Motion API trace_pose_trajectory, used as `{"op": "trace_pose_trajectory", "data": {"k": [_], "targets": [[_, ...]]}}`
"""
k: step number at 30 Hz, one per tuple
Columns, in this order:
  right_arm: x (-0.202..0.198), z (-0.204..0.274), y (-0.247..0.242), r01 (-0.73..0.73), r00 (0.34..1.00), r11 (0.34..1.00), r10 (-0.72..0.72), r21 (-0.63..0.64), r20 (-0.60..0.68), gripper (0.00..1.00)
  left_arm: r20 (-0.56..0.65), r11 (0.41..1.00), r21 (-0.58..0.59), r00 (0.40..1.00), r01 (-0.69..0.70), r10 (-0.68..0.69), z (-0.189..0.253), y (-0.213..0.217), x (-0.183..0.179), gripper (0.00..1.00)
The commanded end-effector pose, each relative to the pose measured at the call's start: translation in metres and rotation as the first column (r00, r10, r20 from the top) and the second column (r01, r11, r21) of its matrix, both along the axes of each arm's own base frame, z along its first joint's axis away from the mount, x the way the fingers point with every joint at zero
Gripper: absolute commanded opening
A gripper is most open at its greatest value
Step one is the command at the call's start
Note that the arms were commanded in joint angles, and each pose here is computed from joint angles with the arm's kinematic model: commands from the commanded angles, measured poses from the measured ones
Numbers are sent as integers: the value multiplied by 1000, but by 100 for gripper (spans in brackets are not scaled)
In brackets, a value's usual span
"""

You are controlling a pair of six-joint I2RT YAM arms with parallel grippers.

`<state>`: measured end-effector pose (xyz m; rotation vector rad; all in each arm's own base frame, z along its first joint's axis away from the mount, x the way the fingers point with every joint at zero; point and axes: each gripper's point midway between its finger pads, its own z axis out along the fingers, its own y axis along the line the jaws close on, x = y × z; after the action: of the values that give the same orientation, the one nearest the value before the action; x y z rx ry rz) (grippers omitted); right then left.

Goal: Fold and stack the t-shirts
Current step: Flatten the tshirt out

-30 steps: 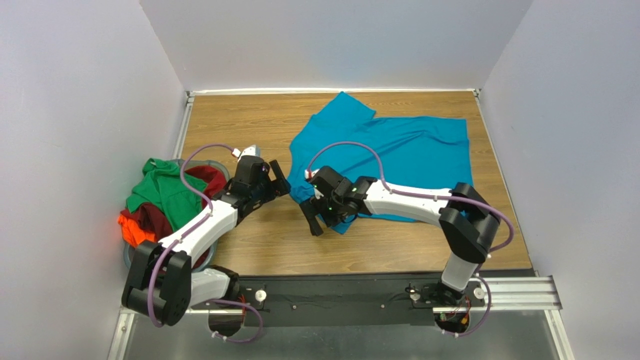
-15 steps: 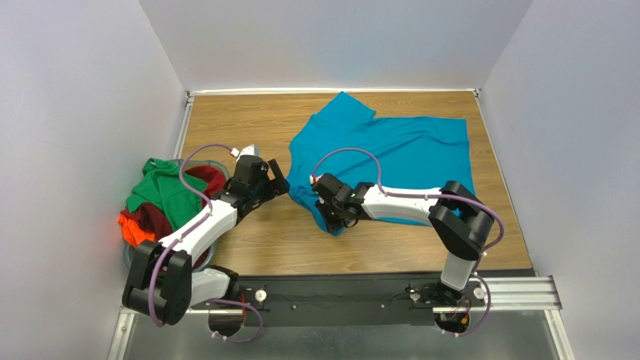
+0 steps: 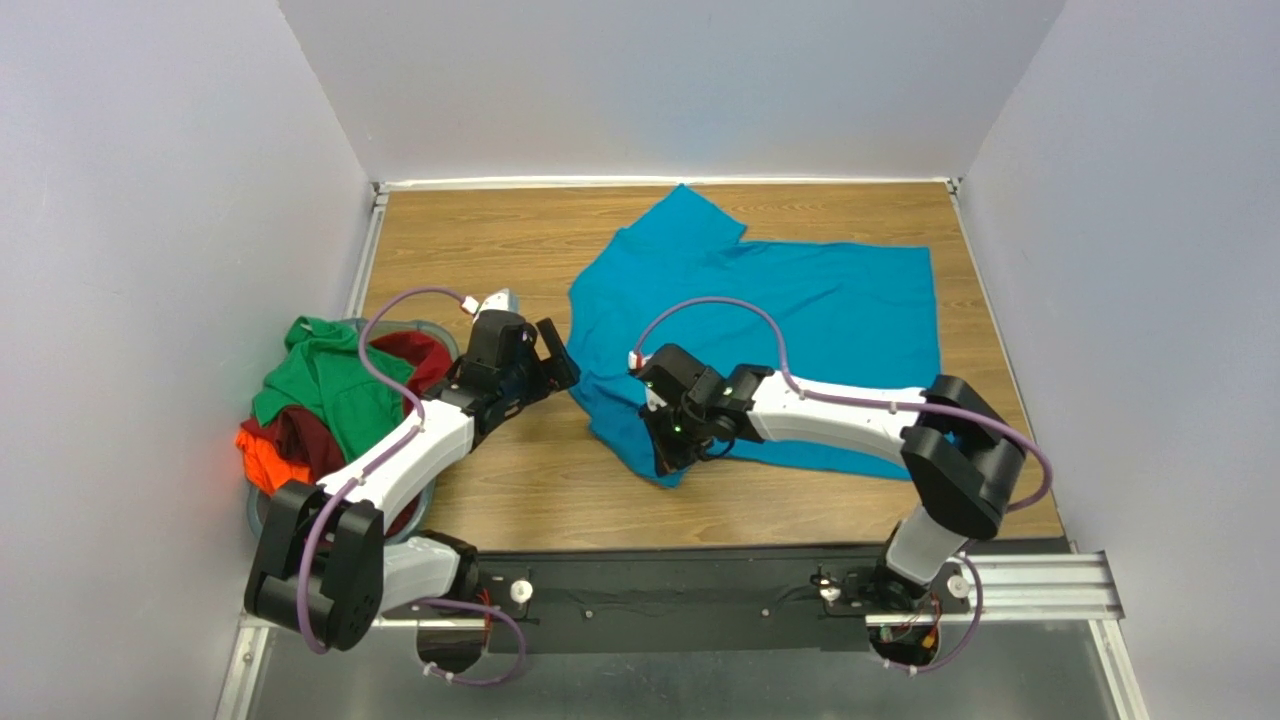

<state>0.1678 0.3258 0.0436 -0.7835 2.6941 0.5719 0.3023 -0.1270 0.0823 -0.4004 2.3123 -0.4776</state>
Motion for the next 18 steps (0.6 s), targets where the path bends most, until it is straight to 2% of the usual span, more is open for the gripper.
{"op": "trace_pose_trajectory", "data": {"k": [1, 7, 11, 18], "targets": [[-26, 23, 1, -52, 995, 997, 56, 60, -82, 1, 10, 1000, -25, 1000, 3, -3, 1, -2, 1, 98], [-54, 13, -18, -126, 978, 990, 134, 56, -161, 1, 1, 999, -42, 1000, 25, -25, -1, -7, 0, 98], [-73, 11, -23, -217, 948, 971, 234, 100, -214, 1, -9, 999, -39, 999, 31, -31, -4, -9, 3, 98], [-72, -5, -39, -212, 954, 977, 212, 23, -212, 1, 39, 992, -85, 995, 90, -87, 11, -27, 23, 98]]}}
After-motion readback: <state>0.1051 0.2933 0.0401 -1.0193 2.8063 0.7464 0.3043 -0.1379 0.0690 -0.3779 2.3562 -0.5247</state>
